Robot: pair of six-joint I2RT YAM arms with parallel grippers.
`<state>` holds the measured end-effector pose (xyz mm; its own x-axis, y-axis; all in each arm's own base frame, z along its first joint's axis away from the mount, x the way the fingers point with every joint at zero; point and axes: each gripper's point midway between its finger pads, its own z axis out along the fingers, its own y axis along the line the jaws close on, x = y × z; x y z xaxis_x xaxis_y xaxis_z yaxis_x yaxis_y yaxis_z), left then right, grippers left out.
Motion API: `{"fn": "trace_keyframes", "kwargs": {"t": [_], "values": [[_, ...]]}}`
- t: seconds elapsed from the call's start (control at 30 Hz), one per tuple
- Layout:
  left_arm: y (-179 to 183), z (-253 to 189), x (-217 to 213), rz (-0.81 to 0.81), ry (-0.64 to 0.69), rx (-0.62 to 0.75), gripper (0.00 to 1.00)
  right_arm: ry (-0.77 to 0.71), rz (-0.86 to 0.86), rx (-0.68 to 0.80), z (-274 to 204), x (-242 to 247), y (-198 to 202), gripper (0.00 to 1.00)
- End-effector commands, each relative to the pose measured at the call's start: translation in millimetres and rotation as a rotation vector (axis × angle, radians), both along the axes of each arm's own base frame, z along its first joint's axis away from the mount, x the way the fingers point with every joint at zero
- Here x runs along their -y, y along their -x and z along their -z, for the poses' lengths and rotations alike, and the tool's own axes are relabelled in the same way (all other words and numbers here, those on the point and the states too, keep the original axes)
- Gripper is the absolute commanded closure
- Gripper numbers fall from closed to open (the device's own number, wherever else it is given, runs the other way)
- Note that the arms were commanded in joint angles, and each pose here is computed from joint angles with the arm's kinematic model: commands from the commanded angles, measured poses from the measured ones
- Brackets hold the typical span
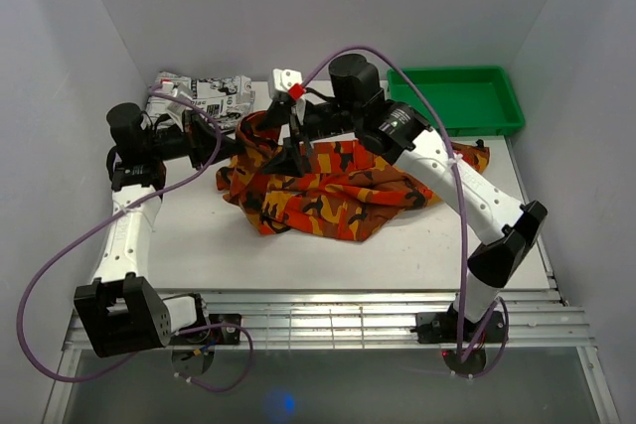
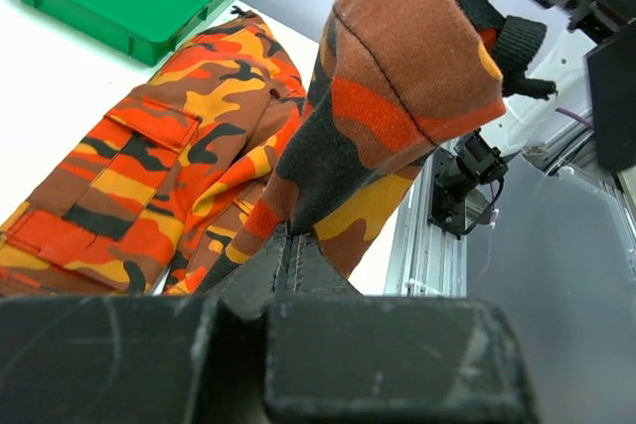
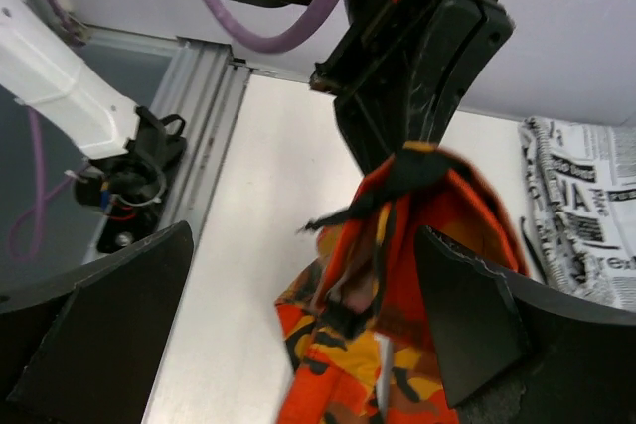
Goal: Fold and stack the trousers
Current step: Flatten the trousers out
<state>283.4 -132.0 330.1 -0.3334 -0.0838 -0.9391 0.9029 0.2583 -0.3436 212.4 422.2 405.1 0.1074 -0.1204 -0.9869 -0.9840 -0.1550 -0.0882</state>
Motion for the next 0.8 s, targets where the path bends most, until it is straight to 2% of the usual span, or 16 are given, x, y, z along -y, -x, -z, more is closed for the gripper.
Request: {"fn": "trace_keyframes", "kwargs": {"t": [0.0, 0.17, 0.27, 0.3, 0.33, 0.4, 0.43, 0.53, 0.63, 0.7, 0.73, 0.77], "values": [[77, -11, 8, 0.404, 0.0, 0.055, 1.0, 0.047, 0.046, 0.191, 5, -13, -18, 0.02], [78, -5, 11, 0.421, 0.009, 0.032, 1.0, 0.041, 0.082, 0.325, -5, -27, -29, 0.0], [76, -5, 11, 0.422, 0.008, 0.038, 1.0, 0.065, 0.088, 0.42, 0, -35, -25, 0.12], [74, -6, 11, 0.422, 0.008, 0.036, 1.0, 0.088, 0.084, 0.493, 6, -38, -23, 0.23], [74, -6, 11, 0.419, 0.008, 0.036, 1.0, 0.099, 0.062, 0.517, 10, -39, -19, 0.28], [73, -7, 11, 0.422, 0.007, 0.037, 1.0, 0.133, 0.06, 0.571, 19, -38, -21, 0.35], [73, -7, 11, 0.421, 0.007, 0.037, 1.0, 0.132, 0.062, 0.585, 17, -37, -20, 0.36], [73, -3, 11, 0.424, 0.012, 0.015, 1.0, 0.145, 0.084, 0.66, 12, -29, -25, 0.36], [75, -1, 11, 0.424, 0.012, 0.021, 1.0, 0.174, 0.117, 0.752, 9, -10, -32, 0.31], [73, 1, 11, 0.421, 0.016, 0.013, 1.0, 0.172, 0.153, 0.797, -3, 8, -30, 0.07], [72, 2, 11, 0.42, 0.017, 0.007, 1.0, 0.168, 0.17, 0.818, -5, 16, -29, 0.04], [71, 3, 11, 0.422, 0.019, -0.001, 1.0, 0.174, 0.205, 0.831, -7, 20, -33, 0.1]]}}
